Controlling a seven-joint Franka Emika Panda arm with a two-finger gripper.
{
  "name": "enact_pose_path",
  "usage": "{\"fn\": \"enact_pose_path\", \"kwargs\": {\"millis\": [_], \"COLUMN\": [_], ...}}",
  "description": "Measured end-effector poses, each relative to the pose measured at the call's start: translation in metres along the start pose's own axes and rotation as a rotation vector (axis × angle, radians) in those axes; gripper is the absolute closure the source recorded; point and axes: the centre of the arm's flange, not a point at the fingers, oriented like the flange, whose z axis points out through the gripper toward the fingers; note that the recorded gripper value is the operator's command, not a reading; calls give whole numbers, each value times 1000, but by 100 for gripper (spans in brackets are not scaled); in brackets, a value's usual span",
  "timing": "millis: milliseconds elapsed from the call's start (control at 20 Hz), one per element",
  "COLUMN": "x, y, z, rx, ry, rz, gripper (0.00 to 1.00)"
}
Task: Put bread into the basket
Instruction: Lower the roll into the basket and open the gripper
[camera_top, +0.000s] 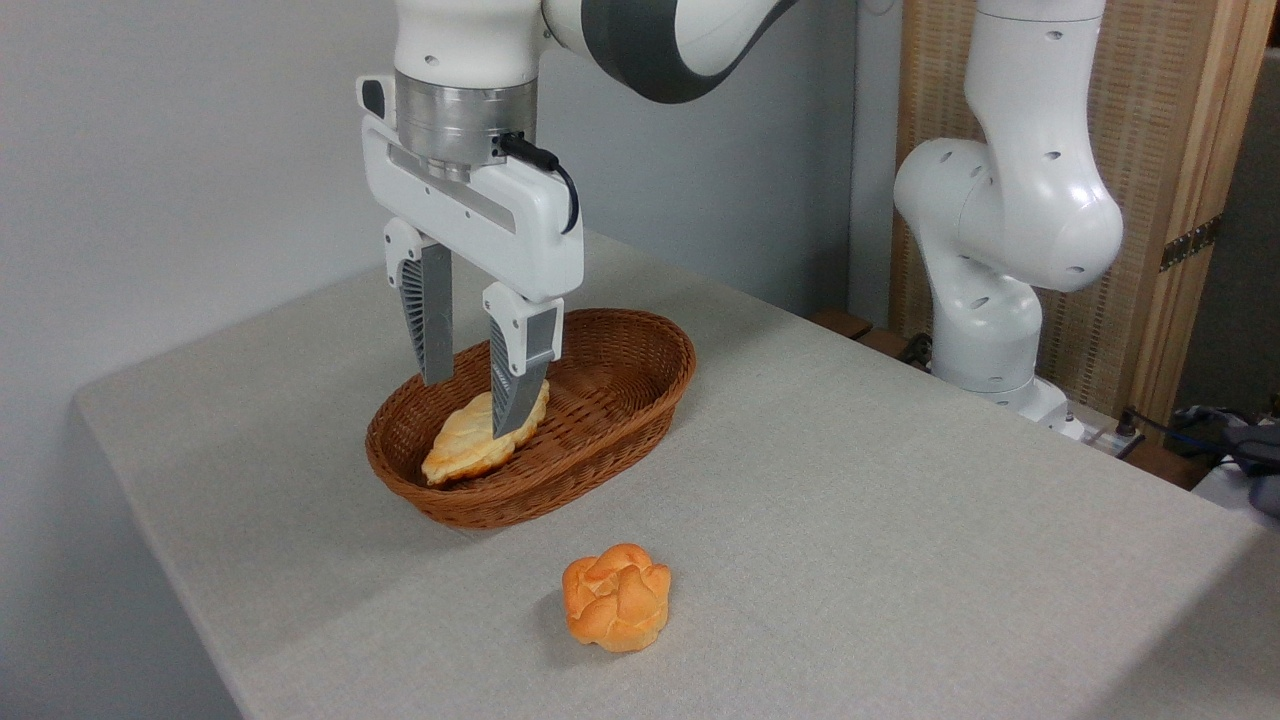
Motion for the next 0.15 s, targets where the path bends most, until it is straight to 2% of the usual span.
{"fn": "enact_pose_path", "kwargs": {"millis": [150], "x": [0], "y": [0], "z": [0], "rx": [4], "ry": [-4], "rz": [2], "gripper": [0]}}
